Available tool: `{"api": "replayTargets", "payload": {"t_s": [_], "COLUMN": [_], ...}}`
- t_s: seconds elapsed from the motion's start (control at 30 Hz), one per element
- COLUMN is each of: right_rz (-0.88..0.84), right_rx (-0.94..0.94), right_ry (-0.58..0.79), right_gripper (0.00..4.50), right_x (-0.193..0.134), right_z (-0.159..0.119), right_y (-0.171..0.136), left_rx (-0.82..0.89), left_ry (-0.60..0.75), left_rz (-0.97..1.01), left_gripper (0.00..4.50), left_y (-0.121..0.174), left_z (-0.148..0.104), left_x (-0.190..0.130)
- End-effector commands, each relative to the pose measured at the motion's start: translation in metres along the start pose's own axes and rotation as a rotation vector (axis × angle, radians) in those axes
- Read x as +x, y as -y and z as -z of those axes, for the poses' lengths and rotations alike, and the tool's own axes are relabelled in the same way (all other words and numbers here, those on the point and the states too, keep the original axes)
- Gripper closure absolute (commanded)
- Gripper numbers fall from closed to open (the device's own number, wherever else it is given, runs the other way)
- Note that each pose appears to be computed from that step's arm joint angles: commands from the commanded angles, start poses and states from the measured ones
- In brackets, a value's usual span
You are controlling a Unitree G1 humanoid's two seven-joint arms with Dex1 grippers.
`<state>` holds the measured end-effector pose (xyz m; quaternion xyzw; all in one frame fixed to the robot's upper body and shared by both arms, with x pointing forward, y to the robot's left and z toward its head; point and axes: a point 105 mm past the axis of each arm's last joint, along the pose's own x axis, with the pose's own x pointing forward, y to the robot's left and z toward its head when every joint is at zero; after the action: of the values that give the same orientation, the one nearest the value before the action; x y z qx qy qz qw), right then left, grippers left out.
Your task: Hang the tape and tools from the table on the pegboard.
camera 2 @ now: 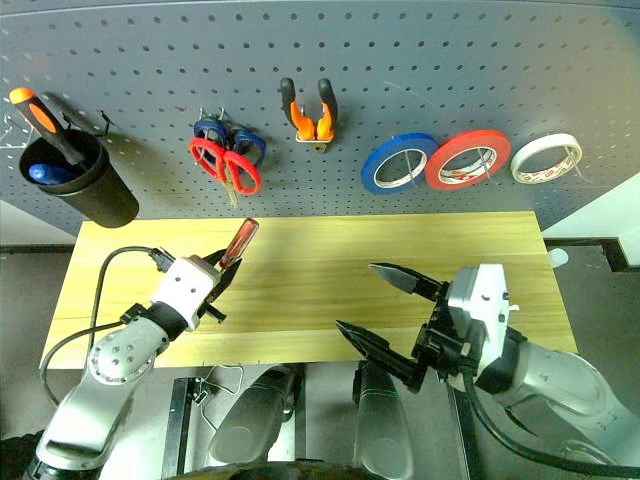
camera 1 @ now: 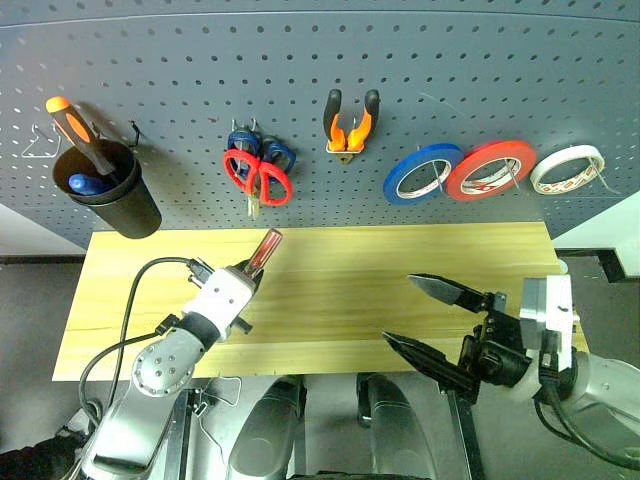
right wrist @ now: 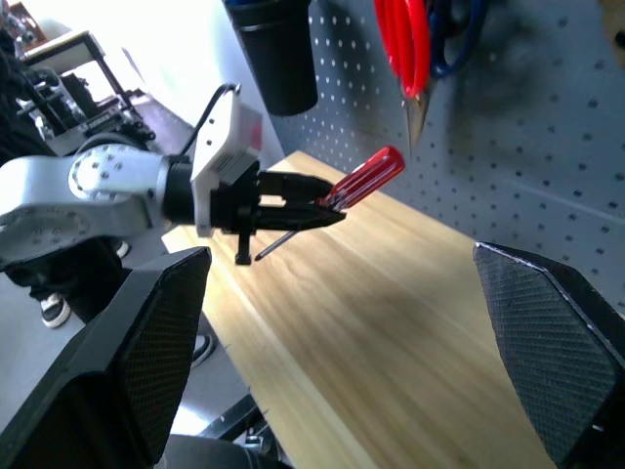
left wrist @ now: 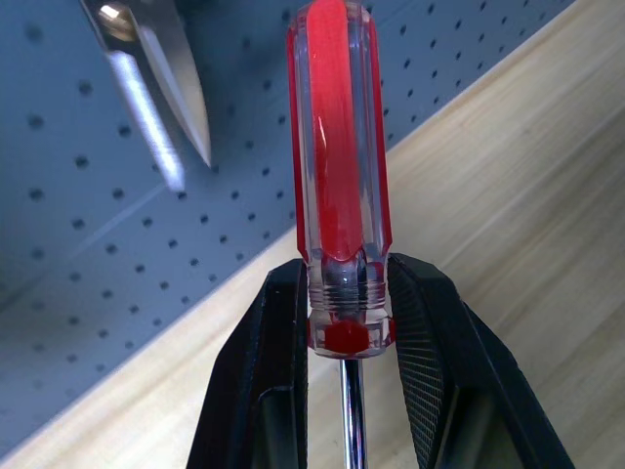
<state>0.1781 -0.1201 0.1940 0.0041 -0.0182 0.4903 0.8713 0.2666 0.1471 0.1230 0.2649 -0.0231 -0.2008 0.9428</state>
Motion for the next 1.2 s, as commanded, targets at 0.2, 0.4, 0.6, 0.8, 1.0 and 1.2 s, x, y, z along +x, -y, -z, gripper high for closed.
{"api": "replayTargets", "payload": {"t_s": [0.2, 0.4, 0.6, 0.8, 1.0, 1.2], "right_rz": [0.003, 0.007, 0.006, 0.018, 0.029, 0.039], "right_rx": [-0.051, -0.054, -0.068, -0.078, -0.087, -0.091], "right_ry": [0.050, 0.045, 0.055, 0.050, 0.045, 0.032], "right_gripper": [0.00, 0.00, 0.00, 0.00, 0.00, 0.00], "right_x": [-0.003, -0.003, -0.003, -0.004, -0.005, -0.006], "right_z": [-0.017, -0.014, -0.016, -0.015, -0.013, -0.011], "right_y": [0.001, 0.007, 0.010, 0.016, 0.021, 0.025], "left_rx": [0.074, 0.181, 0.243, 0.270, 0.269, 0.251], "left_ry": [0.095, 0.226, 0.396, 0.507, 0.608, 0.693], "left_rz": [-0.134, -0.234, -0.365, -0.404, -0.408, -0.463], "left_gripper": [3.66, 3.66, 3.66, 3.66, 3.66, 3.66], "left_y": [-0.006, -0.015, -0.033, -0.038, -0.037, -0.053], "left_z": [-0.018, -0.038, -0.066, -0.083, -0.107, -0.136], "left_x": [-0.017, -0.025, -0.032, -0.033, -0.031, -0.030]}}
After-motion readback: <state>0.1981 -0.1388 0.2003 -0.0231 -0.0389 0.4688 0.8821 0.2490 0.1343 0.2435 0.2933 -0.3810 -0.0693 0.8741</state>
